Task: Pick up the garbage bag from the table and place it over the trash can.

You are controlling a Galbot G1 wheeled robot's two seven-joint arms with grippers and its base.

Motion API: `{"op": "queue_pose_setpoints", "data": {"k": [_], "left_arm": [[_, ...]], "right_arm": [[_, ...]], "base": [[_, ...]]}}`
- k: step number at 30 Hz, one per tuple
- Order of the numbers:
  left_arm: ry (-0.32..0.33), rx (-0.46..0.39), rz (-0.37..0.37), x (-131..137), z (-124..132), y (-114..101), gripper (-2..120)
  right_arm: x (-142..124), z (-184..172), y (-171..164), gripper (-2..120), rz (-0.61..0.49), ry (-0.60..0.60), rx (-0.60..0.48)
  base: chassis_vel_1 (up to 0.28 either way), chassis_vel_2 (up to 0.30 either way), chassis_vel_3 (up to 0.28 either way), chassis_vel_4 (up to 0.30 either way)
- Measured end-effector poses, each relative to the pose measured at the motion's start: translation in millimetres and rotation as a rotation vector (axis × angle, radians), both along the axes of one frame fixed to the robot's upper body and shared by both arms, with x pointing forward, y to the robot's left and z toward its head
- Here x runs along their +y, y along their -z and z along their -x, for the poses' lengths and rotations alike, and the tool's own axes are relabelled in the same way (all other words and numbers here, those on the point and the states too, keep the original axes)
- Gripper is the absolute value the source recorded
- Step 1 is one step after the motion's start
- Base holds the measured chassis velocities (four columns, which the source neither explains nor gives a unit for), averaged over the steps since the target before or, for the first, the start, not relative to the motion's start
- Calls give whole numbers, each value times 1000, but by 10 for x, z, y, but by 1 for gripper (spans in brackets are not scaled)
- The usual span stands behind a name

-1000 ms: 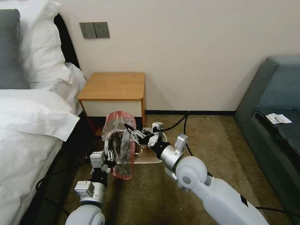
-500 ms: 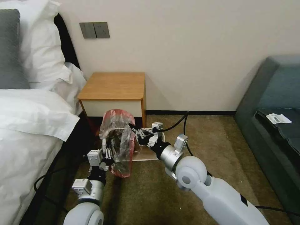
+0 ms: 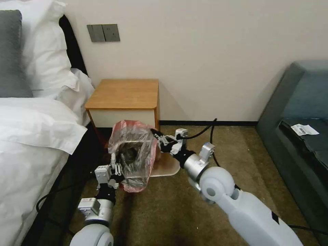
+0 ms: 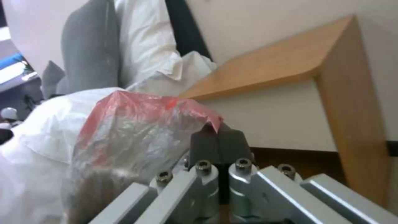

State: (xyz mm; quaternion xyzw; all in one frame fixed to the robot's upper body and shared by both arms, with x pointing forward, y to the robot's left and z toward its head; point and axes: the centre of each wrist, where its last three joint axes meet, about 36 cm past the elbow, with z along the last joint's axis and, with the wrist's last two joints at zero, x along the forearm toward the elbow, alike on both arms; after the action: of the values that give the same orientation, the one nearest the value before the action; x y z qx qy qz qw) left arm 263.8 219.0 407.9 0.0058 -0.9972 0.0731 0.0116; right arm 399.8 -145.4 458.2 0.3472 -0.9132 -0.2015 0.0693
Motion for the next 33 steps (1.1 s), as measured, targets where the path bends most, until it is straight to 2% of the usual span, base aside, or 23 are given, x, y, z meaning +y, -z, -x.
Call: {"op": "queue_pose_setpoints", "data": {"k": [24, 27, 33], "left_arm": [[-27, -49, 53, -7, 74, -105, 8], [-30, -66, 96, -24, 89, -178, 8], [-43, -84, 149, -56, 92, -268, 8]], "right_arm": [[-549, -18, -82, 0, 180, 136, -12], [-662, -18, -107, 0, 209, 143, 7], [-717, 3, -115, 0, 225, 141, 34]], "base": [[0, 0, 0, 0], [0, 0, 0, 0], [0, 0, 0, 0]]}}
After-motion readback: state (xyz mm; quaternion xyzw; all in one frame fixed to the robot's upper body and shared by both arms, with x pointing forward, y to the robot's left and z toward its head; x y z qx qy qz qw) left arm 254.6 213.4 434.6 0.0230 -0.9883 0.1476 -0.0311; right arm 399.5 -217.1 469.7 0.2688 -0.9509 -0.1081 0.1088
